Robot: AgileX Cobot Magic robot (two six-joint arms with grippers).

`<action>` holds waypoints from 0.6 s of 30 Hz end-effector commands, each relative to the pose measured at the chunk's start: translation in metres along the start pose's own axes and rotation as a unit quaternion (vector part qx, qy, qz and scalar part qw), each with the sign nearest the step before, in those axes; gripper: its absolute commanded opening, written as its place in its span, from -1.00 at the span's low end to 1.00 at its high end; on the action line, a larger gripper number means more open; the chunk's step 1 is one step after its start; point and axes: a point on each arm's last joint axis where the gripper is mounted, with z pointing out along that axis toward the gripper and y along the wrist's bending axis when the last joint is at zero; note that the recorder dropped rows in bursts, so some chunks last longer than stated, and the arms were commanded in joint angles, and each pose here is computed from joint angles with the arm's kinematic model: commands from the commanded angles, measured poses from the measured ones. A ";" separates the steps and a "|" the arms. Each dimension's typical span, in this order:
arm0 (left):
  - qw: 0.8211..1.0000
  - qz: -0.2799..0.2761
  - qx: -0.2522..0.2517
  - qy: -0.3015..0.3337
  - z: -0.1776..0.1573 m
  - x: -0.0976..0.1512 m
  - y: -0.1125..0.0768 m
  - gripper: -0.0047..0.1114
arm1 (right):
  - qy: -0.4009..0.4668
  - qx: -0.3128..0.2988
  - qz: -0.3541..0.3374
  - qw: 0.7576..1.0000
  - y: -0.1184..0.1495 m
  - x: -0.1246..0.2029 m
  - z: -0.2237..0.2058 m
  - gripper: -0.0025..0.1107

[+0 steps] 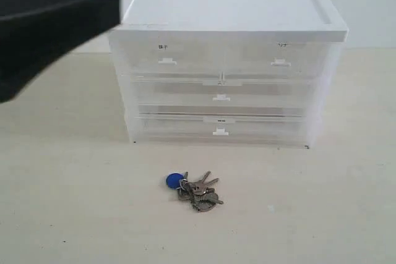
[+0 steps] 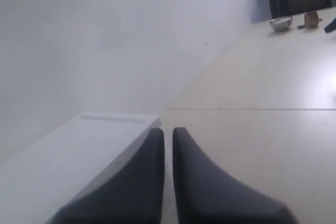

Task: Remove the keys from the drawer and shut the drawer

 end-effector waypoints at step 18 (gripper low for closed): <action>0.996 -0.083 -0.042 0.009 -0.125 0.009 0.004 -0.84 | 0.107 0.037 0.152 0.982 -0.036 0.060 -0.059 -0.96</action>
